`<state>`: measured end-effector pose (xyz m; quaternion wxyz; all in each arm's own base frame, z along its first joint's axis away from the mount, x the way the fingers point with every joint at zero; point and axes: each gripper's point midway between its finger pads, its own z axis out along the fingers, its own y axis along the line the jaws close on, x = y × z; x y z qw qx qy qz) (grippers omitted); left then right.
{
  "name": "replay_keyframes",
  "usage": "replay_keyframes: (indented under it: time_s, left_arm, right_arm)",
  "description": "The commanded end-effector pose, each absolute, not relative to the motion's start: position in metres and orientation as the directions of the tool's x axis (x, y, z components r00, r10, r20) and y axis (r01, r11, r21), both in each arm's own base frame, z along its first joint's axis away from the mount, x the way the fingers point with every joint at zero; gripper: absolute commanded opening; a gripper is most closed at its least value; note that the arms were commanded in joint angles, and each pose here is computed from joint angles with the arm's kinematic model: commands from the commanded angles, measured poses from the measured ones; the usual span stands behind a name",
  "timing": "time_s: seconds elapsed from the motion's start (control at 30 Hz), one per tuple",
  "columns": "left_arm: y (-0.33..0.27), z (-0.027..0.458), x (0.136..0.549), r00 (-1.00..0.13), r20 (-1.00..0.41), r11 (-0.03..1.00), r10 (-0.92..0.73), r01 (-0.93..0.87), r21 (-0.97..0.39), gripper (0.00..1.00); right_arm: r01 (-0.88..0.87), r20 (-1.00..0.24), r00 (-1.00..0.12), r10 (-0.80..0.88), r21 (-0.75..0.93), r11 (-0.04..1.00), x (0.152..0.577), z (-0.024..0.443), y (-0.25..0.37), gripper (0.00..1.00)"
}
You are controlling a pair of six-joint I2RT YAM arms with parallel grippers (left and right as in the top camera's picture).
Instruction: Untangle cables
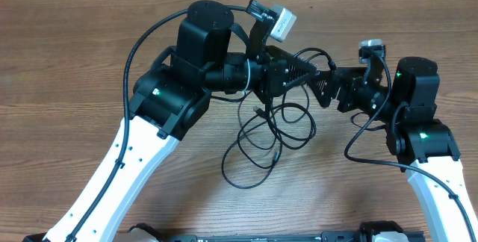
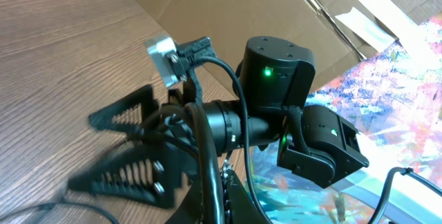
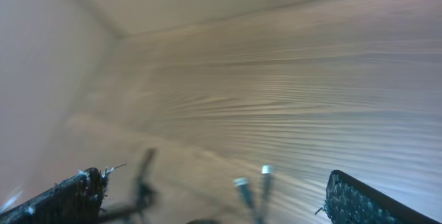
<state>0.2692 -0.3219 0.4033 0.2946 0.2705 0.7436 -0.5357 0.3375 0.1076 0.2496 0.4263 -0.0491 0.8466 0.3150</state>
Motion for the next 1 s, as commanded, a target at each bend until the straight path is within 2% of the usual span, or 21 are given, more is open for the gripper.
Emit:
replay_keyframes:
  time_s: [0.0,0.13,0.3,0.5,0.77,0.97]
  left_arm:
    - [-0.316,0.427,0.260,-0.655,-0.753,0.237,0.067,0.743,-0.626,0.04]
    - [-0.311,0.428,0.266,-0.653,-0.756,0.248,0.053,0.742,-0.623,0.04]
    - [-0.311,0.432,0.261,-0.664,-0.745,0.209,0.061,0.738,-0.641,0.04]
    - [-0.308,0.441,0.261,-0.633,-0.773,0.185,0.048,0.766,-0.616,0.04]
    - [-0.282,0.456,0.280,-0.595,-0.803,0.240,-0.029,0.776,-0.583,0.04]
    - [-0.246,0.472,0.302,-0.534,-0.835,0.373,-0.134,0.753,-0.542,0.04]
  right_arm:
    - [-0.139,-0.759,-0.603,0.246,0.403,0.905,0.353,0.235,0.068,1.00]
    - [-0.091,-0.743,-0.622,0.249,0.384,0.919,0.350,0.226,0.061,1.00]
    - [0.106,-0.730,-0.606,0.314,0.317,0.942,0.350,0.214,0.028,1.00]
    - [0.134,-0.710,-0.629,0.317,0.303,0.944,0.344,0.206,0.024,1.00]
    - [0.150,-0.659,-0.684,0.314,0.294,0.944,0.331,0.192,0.025,1.00]
    - [0.123,-0.640,-0.703,0.311,0.321,0.939,0.329,0.191,0.033,1.00]
